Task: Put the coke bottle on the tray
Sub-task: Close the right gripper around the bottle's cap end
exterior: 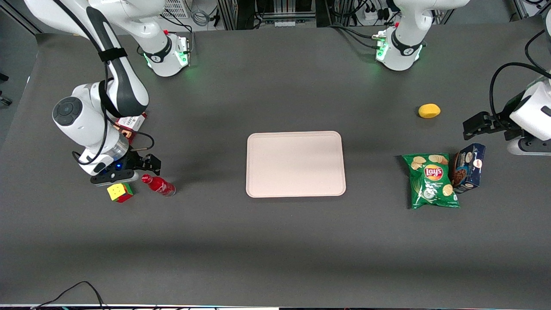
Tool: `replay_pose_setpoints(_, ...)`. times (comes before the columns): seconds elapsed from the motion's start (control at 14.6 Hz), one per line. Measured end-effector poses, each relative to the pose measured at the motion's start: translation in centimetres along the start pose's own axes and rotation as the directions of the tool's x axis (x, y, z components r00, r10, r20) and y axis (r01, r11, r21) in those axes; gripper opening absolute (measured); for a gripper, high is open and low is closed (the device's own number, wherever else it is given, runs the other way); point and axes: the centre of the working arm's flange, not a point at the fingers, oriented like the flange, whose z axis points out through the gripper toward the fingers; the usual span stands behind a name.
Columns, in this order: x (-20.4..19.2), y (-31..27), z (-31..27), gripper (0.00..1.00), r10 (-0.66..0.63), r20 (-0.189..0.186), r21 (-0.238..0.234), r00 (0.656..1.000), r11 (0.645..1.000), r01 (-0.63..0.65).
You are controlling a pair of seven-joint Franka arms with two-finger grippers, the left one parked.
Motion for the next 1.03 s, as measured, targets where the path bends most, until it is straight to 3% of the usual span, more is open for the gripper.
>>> replay_pose_setpoints(0.75, 0.1, 0.0, 2.0, 1.0, -0.002, 0.018, 0.001, 1.0, 1.0, 0.002)
replay_pose_setpoints(0.96, 0.1, 0.0, 2.0, 0.93, -0.003, 0.018, 0.001, 1.0, 1.0, 0.003)
replay_pose_setpoints(1.03, 0.1, -0.1, 2.0, 0.85, -0.008, 0.018, 0.002, 1.0, 1.0, 0.007)
